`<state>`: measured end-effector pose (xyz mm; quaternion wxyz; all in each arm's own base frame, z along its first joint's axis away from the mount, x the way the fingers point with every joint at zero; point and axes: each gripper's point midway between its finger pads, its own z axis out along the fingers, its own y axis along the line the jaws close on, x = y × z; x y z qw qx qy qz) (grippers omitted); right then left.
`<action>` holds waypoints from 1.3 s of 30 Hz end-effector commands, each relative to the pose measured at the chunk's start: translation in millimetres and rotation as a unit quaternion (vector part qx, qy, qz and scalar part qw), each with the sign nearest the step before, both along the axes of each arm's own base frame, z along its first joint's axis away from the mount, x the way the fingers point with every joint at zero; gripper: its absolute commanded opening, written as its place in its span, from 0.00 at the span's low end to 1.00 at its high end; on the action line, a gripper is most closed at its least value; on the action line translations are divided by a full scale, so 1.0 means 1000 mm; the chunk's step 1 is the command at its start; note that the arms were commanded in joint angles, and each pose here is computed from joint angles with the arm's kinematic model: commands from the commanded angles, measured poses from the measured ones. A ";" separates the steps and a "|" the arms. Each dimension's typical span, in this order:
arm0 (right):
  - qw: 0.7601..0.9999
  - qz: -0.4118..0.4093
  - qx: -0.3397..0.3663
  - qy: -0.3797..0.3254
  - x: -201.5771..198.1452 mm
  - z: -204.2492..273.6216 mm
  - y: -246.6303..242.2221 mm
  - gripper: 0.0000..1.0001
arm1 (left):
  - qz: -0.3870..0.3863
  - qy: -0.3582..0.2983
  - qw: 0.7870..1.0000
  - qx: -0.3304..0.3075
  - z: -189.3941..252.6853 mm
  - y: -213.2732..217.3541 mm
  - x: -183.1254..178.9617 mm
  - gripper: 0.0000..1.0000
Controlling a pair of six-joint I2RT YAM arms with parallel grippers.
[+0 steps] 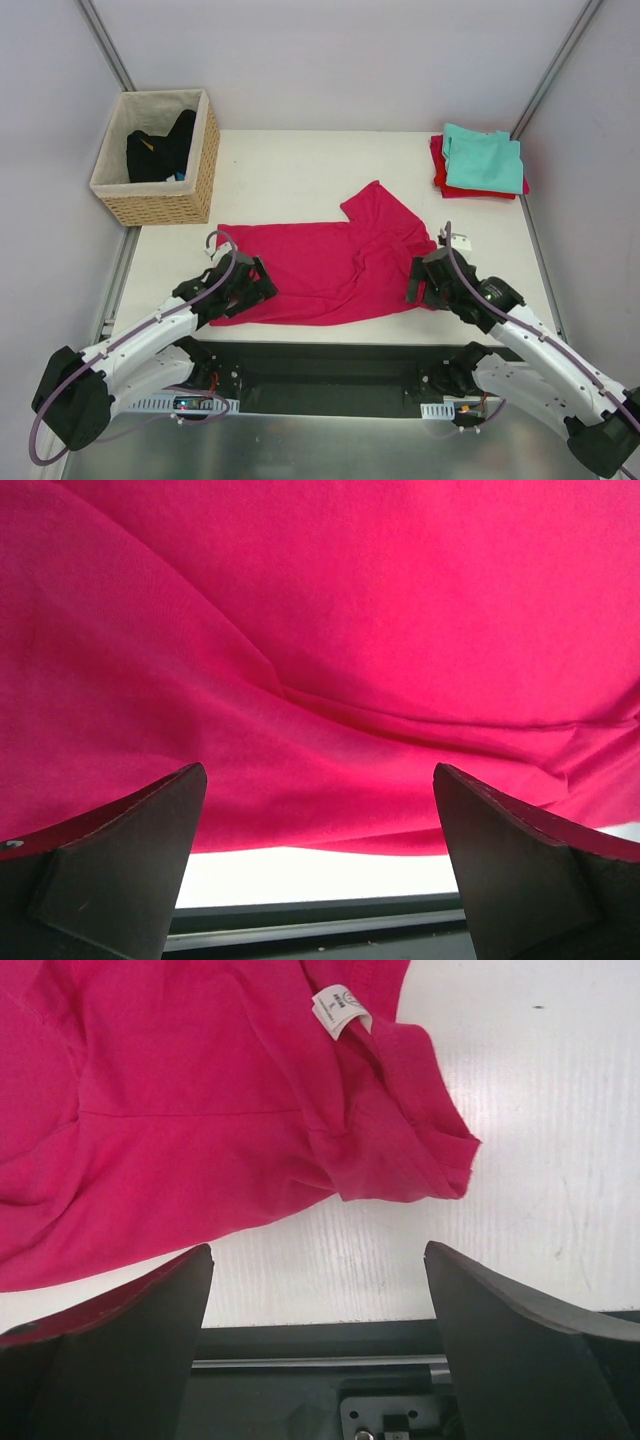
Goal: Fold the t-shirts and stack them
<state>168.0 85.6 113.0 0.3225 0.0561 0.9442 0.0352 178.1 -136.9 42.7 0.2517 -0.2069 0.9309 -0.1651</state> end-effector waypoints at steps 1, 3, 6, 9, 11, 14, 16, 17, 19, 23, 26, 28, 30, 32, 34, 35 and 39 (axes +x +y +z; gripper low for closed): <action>0.999 0.007 0.039 0.007 -0.002 -0.019 0.014 0.91 | 0.013 -0.003 1.000 0.020 -0.003 0.013 0.001 0.98; 0.997 0.013 0.072 -0.005 0.000 -0.021 0.023 0.91 | 0.019 0.001 1.000 0.020 -0.007 0.016 0.000 0.98; 0.995 0.019 0.097 -0.012 0.000 -0.026 0.029 0.92 | 0.025 0.013 0.999 0.022 -0.014 0.019 -0.004 0.98; 0.995 0.021 0.093 -0.013 0.002 -0.031 0.028 0.92 | 0.026 0.023 0.999 0.027 -0.019 0.020 -0.006 0.98; 0.995 0.025 0.095 -0.019 0.005 -0.031 0.029 0.92 | 0.027 0.024 0.999 0.028 -0.020 0.021 -0.006 0.98; 0.994 0.023 0.101 -0.029 0.011 -0.030 0.031 0.93 | 0.029 0.023 0.999 0.028 -0.021 0.022 -0.007 0.98; 0.994 0.023 0.101 -0.035 0.016 -0.027 0.031 0.93 | 0.027 0.023 0.999 0.027 -0.022 0.022 -0.007 0.98; 0.994 0.023 0.100 -0.037 0.018 -0.026 0.031 0.93 | 0.027 0.024 0.999 0.027 -0.023 0.022 -0.008 0.98; 0.995 0.020 0.096 -0.034 0.022 -0.026 0.030 0.93 | 0.027 0.026 0.999 0.027 -0.024 0.023 -0.009 0.98; 0.996 0.010 0.089 -0.026 0.028 -0.035 0.026 0.93 | 0.028 0.023 0.999 0.026 -0.024 0.024 -0.009 0.98; 0.996 0.005 0.089 -0.013 0.031 -0.047 0.025 0.93 | 0.030 0.021 0.999 0.024 -0.022 0.024 -0.008 0.98; 0.996 0.005 0.094 -0.010 0.033 -0.052 0.026 0.93 | 0.030 0.020 0.999 0.024 -0.022 0.025 -0.008 0.98; 0.996 -0.001 0.087 0.000 0.034 -0.060 0.023 0.93 | 0.034 0.023 0.999 0.024 -0.023 0.026 -0.008 0.97; 0.996 -0.004 0.087 0.010 0.035 -0.067 0.022 0.93 | 0.034 0.027 0.999 0.027 -0.026 0.027 -0.010 0.98; 0.996 -0.007 0.089 0.013 0.037 -0.070 0.021 0.93 | 0.036 0.030 0.999 0.028 -0.028 0.028 -0.010 0.98; 0.996 -0.010 0.088 0.017 0.037 -0.072 0.020 0.93 | 0.035 0.033 0.998 0.029 -0.030 0.028 -0.012 0.97; 0.996 -0.017 0.081 0.023 0.035 -0.076 0.015 0.93 | 0.041 0.038 0.998 0.028 -0.034 0.031 -0.015 0.97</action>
